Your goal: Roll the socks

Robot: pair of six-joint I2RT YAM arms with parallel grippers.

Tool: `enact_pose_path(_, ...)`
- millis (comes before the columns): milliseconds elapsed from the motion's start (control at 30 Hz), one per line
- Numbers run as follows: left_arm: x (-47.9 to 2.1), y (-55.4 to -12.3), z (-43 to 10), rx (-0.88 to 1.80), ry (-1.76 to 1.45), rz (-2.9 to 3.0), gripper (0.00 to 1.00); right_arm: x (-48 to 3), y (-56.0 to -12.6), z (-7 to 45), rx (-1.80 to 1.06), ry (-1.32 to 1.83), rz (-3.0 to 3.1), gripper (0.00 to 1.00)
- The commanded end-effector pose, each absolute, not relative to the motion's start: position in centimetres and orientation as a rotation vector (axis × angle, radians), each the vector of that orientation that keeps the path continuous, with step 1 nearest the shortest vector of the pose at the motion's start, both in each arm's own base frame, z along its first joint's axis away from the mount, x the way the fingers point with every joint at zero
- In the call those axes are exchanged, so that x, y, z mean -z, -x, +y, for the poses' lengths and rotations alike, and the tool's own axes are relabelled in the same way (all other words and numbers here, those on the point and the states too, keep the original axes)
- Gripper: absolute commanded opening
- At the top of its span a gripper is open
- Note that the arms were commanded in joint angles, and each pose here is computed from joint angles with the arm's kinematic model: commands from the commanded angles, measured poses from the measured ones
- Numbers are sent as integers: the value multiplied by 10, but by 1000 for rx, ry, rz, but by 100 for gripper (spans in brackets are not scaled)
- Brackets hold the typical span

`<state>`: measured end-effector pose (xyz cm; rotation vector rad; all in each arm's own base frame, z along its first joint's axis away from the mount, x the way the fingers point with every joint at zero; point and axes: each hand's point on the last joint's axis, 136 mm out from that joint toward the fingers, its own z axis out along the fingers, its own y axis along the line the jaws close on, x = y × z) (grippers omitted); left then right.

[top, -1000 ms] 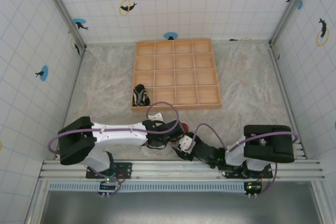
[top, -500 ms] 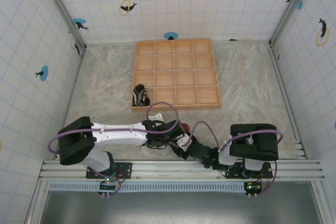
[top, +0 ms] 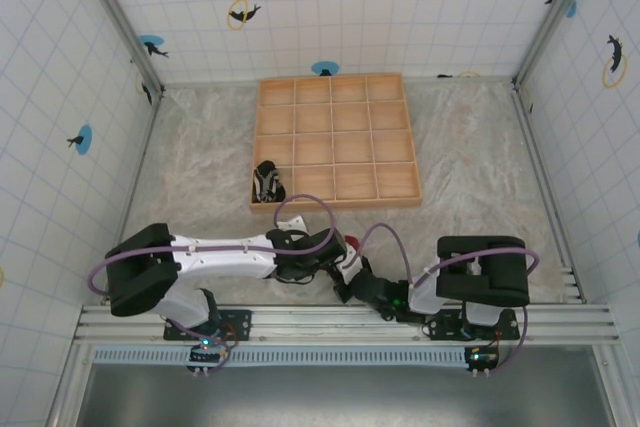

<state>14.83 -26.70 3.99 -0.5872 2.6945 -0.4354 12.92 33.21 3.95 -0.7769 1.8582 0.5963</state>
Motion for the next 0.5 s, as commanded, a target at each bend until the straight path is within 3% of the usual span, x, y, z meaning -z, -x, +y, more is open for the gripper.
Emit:
enact_pose_path(0,-39,-141,-268,472,597,2723,0,-3,-128,309,-494,779,2012,13)
enact_pose_path(100,-41,-142,-270,484,590,2719,9,1,-126,305,-513,735,2066,2)
enact_pose_path(167,-43,-142,-271,488,583,2716,17,2,-125,302,-537,695,2098,0)
enact_pose_path(267,-46,-144,-270,497,586,2701,44,7,-125,295,-583,604,2187,0)
enact_pose_path(367,-50,-147,-270,512,586,2682,63,13,-123,289,-628,529,2272,0)
enact_pose_path(467,-54,-149,-269,520,580,2664,65,22,-121,280,-677,416,2376,0)
